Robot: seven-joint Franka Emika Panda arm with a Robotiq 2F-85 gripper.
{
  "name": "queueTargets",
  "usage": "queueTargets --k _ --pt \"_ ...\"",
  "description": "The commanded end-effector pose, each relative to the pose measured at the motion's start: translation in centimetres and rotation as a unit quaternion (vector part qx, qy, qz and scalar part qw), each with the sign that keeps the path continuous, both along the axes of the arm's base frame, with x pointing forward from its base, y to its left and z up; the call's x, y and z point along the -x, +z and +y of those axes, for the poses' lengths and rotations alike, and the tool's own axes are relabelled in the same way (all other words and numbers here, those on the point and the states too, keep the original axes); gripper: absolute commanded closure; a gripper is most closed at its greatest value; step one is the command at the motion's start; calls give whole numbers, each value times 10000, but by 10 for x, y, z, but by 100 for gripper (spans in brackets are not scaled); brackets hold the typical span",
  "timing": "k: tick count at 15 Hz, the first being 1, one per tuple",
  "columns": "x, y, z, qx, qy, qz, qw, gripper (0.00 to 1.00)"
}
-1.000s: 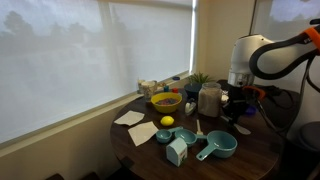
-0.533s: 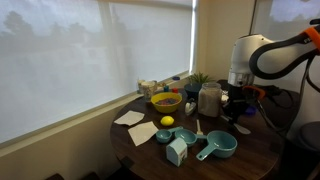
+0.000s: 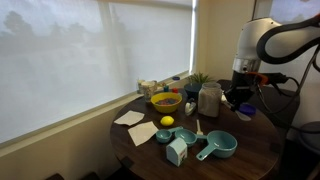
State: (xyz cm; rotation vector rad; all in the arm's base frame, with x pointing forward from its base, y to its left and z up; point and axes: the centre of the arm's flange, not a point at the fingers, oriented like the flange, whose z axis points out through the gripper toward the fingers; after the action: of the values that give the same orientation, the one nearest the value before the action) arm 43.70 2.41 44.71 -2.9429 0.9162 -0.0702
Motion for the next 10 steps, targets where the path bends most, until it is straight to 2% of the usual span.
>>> queueTargets --k 1,2,3,7,8,10 --pt "5 35 -21 78 -716 -228 9971 97" --pt "2 41 -28 92 -840 -406 9956 97" --pt "3 26 -20 1 -518 -254 9983 87" --pt "3 37 -31 10 -718 -373 9967 87" --pt "3 37 -31 10 -726 -372 9967 97" --pt "-1 46 -29 -70 -818 -447 9956 97"
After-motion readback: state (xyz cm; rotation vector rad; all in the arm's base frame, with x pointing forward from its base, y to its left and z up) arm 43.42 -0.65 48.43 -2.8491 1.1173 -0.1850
